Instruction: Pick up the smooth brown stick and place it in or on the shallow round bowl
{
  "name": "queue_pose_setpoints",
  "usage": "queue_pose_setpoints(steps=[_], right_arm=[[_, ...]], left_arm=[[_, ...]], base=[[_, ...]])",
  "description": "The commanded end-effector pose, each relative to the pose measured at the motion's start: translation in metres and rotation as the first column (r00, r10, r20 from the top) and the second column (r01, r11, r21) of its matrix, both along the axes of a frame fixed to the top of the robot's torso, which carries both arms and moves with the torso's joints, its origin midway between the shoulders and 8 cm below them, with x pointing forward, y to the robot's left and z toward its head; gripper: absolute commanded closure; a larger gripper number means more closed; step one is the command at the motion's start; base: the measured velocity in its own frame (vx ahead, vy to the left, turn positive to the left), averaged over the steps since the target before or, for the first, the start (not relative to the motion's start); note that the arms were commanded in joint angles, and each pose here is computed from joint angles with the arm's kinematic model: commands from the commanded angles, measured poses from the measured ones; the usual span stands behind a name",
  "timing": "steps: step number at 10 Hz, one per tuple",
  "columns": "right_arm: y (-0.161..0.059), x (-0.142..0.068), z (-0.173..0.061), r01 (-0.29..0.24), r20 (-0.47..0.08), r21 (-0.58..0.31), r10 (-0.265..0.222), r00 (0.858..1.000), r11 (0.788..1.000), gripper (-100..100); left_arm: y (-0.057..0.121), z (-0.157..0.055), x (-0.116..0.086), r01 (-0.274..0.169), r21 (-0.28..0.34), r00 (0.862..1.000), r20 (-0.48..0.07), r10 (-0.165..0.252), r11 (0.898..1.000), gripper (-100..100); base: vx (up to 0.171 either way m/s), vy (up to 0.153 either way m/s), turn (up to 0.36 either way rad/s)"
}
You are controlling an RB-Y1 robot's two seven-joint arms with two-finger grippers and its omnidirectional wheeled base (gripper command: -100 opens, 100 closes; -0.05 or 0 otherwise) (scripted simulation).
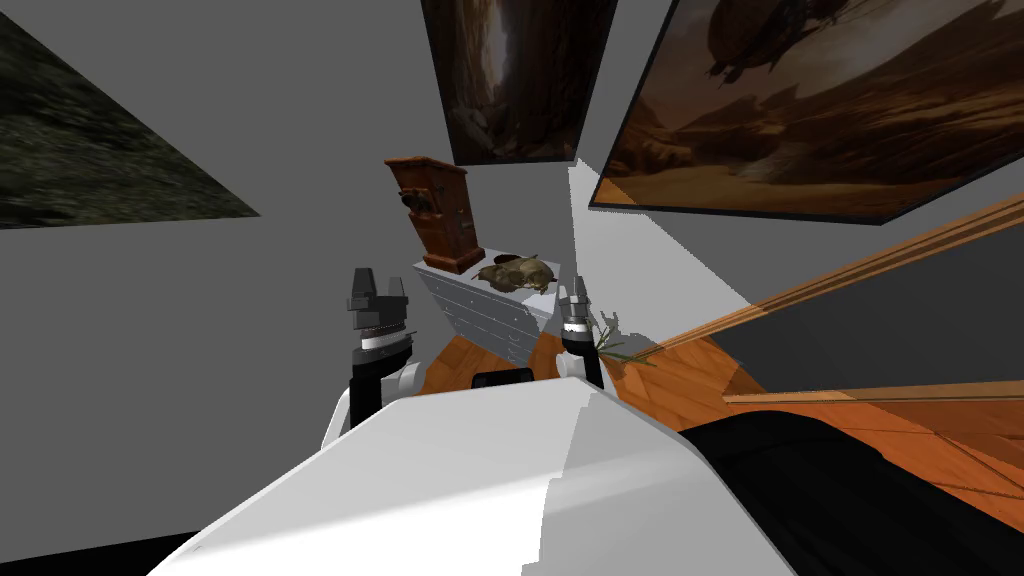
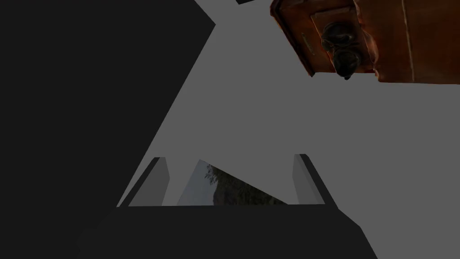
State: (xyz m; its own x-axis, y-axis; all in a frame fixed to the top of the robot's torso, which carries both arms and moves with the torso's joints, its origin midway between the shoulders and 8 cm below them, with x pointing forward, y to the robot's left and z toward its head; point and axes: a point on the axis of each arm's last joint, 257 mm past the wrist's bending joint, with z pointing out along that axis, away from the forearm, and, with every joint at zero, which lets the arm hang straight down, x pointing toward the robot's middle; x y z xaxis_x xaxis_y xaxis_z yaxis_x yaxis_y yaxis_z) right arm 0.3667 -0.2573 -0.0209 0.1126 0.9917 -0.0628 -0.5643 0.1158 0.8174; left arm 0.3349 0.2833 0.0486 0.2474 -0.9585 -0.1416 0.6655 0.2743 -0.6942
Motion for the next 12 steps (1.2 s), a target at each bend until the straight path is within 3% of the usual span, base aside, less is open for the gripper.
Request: queue_pose_setpoints(steps=[1,5,7,12], right_arm=[[0.005,0.001,-0.010,-0.025,-0.026,-0.042,0.023,0.999,0.999,-100],[0.014,0.002,-0.033,-0.080,-0.085,-0.122,0.070,0.994,0.989,-100],[0.021,0.001,-0.056,-0.127,-0.139,-0.173,0.104,0.985,0.977,-100],[0.029,-0.004,-0.088,-0.210,-0.221,-0.259,0.154,0.963,0.943,-100]], left_arm=[[0.000,0.000,0.000,0.000,0.000,1.000,0.000,0.000,1.000,0],[0.000,0.000,0.000,0.000,0.000,1.000,0.000,0.000,1.000,0],[0.000,0.000,0.000,0.000,0.000,1.000,0.000,0.000,1.000,0],[0.000,0.000,0.000,0.000,0.000,1.000,0.000,0.000,1.000,0]], base=[[-0.073,0.020,-0.135],[-0.105,0.000,-0.106],[-0.046,-0.008,-0.107],[-0.047,-0.018,-0.049]])
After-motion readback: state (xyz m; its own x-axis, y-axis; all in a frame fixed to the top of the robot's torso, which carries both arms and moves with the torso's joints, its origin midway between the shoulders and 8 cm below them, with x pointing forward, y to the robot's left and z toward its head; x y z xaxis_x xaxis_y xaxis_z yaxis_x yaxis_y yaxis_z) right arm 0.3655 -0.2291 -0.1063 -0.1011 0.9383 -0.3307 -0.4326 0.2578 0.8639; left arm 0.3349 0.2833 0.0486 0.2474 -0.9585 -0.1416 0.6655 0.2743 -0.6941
